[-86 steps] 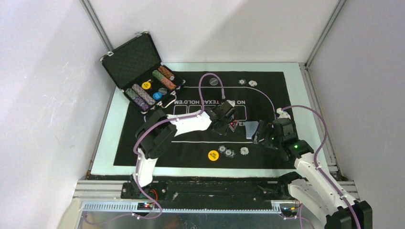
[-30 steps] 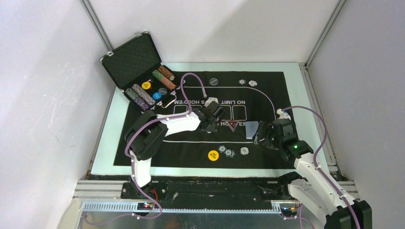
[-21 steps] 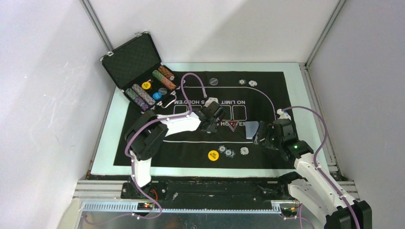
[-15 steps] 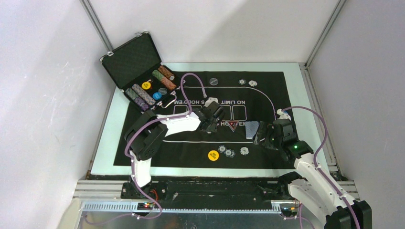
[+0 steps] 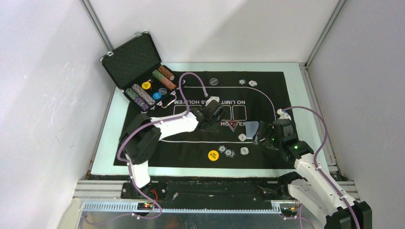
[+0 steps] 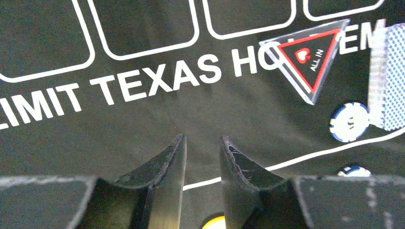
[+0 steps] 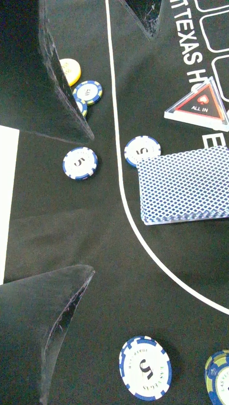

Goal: Distribute texas hold em gaming equipment

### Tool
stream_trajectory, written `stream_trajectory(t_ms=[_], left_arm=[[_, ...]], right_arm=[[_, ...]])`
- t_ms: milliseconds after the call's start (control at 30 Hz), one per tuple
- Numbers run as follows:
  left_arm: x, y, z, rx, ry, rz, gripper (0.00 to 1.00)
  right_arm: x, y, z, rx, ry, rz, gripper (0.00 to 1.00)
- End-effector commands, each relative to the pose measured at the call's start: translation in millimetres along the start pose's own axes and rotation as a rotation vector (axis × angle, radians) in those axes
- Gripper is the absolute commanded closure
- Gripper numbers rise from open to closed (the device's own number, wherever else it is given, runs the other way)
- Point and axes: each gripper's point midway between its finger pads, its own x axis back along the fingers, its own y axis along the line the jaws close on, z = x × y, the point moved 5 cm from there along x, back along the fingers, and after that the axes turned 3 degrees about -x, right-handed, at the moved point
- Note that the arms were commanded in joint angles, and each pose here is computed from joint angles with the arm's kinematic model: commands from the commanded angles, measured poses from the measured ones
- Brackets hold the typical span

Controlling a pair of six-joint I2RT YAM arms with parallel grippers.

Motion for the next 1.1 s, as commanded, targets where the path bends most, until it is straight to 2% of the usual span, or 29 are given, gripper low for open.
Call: stream_trajectory(t_ms=[0,67,200,367,467,600,700,767,800,867,1067], left_arm=[[23.0,-16.8,-11.8,0.003,-0.051,0.071,0.63],[24.5,-21.9,-10.5,-0.012,-0.047,0.079,0.62],[24.0,-32.0,-11.2,-0.032,-0.043,0.103,0.47],[25.0,-51.0,-12.0,-0.046,-0.034,0.201,0.42],[27.2,-60.7,-13.2,-0.047,-0.037,0.253,0.32],[27.6,-80.2,-19.8,-0.087,-0.072,0.328,0.24],[22.8,-94.4,-16.1,-0.237,-0.08,0.395,0.22],[22.5,-103.1,-9.9,-0.447,-0.116,0.467,0.18],[20.6,-104.2,-4.2,-0.568,-0.141,0.489,0.13],[20.6,-105.1,-2.5,-0.68,-0.166,0.517,0.07],[-2.8,-115.1,-10.9,-0.767,-0.146,0.485,0.06]], right_arm=[[1.2,0.8,-9.1,-0.013,-0.055,0.0,0.0],[1.8,0.0,-9.3,-0.015,-0.06,0.005,0.01],[2.1,-0.4,-9.1,-0.017,-0.058,0.006,0.0],[-1.5,8.8,-6.4,0.007,-0.023,-0.061,0.01],[-4.8,7.9,-5.3,0.012,-0.012,-0.051,0.01],[-3.5,4.3,-7.8,-0.007,-0.033,-0.025,0.01],[-1.4,3.7,-9.5,-0.023,-0.04,-0.035,0.01],[-1.3,3.5,-9.1,-0.028,-0.035,-0.045,0.01],[-1.6,2.2,-9.9,-0.034,-0.038,-0.041,0.01],[-1.8,2.7,-8.2,-0.039,-0.025,-0.057,0.01],[-1.7,2.6,-6.8,-0.051,-0.015,-0.077,0.01]])
